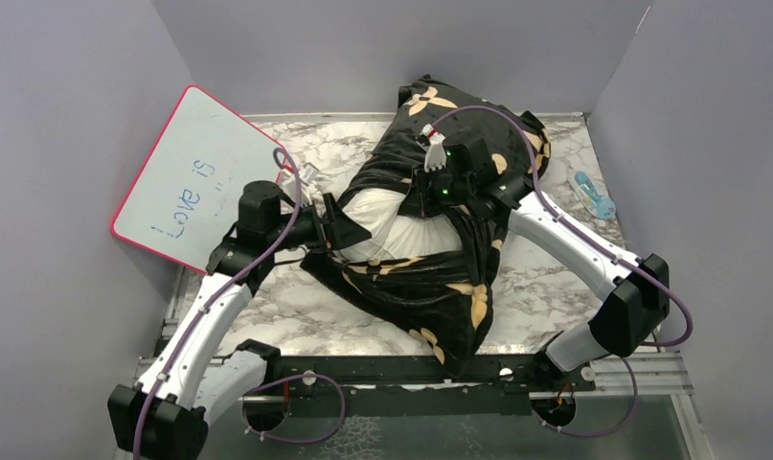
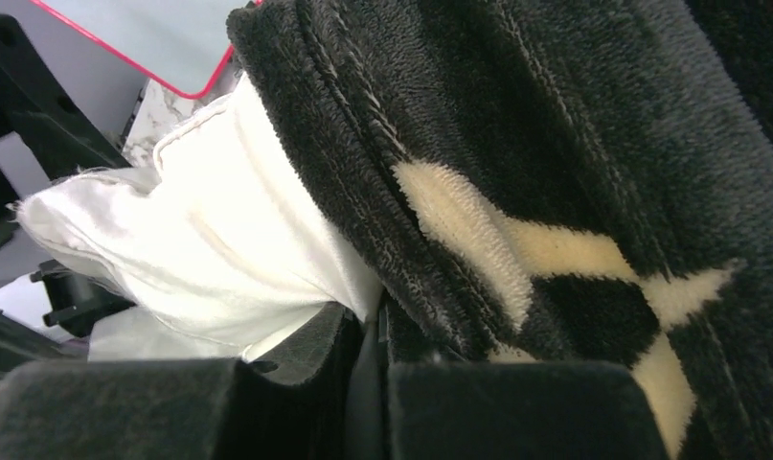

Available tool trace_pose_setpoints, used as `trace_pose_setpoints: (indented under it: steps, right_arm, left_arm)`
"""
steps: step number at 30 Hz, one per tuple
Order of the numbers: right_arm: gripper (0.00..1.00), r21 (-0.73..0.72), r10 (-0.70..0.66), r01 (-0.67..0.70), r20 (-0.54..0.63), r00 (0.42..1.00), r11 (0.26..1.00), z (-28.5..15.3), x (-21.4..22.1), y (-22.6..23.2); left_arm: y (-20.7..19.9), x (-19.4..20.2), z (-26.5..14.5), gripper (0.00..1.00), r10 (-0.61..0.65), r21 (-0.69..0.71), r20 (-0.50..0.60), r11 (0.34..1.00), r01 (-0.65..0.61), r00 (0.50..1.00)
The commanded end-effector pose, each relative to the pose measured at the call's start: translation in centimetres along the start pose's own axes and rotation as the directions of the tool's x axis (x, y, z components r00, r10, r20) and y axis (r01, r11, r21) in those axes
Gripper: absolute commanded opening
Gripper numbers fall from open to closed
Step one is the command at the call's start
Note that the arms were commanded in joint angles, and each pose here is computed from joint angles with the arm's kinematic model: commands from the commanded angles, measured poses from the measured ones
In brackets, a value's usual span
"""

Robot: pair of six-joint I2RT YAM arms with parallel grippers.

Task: Remove the pillowcase from the pillow
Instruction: Remove the pillow from the pillowcase.

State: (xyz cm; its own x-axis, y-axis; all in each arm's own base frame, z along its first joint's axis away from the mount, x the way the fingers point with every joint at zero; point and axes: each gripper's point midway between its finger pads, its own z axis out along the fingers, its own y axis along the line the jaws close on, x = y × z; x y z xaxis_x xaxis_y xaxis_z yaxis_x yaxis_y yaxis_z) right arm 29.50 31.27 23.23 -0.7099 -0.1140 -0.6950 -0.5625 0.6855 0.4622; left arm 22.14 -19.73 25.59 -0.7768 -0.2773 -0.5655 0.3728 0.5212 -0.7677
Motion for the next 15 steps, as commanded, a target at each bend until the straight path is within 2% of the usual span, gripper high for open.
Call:
trace_pose_setpoints:
  steps: [1,4,6,7,10,13,15]
  right_arm:
    - [0.11,-0.097,-0.006,0.006,-0.001,1.000,0.995,-0.3,-1.1,2.1]
    - [0.18,-0.100,-0.041,0.039,-0.013,0.999,0.994,-1.1,-0.7,2.5]
    - [0.26,-0.094,-0.068,0.066,-0.013,0.998,0.993,-2.0,-0.3,2.6]
    - [0.34,-0.096,-0.090,0.089,-0.014,0.996,0.991,-2.6,0.2,2.6]
    - [0.56,-0.109,-0.152,0.150,-0.011,0.988,0.983,-4.6,1.9,2.8]
    - [0.65,-0.163,-0.201,0.198,-0.007,0.979,0.967,-6.3,3.9,3.3]
    - [0.66,-0.208,-0.220,0.208,-0.035,0.975,0.956,-6.7,5.8,3.5]
  left_arm:
    - [-0.2,1.1,2.6,0.72,0.034,-0.016,-0.053,0.999,-0.035,0.998]
    - [1.8,0.4,3.3,0.33,0.017,-0.115,-0.024,0.993,-0.019,1.000]
    - [2.2,-0.6,3.6,0.12,0.022,-0.148,0.005,0.989,-0.021,1.000]
    - [2.0,-1.1,3.7,0.03,0.033,-0.152,0.012,0.988,-0.031,0.999]
    - [1.7,-2.3,4.1,0.00,0.064,-0.159,0.015,0.985,-0.061,0.998]
    - [1.8,-2.8,4.4,0.00,0.073,-0.174,0.014,0.982,-0.070,0.997]
    - [1.8,-2.9,4.6,0.00,0.072,-0.171,0.006,0.983,-0.070,0.997]
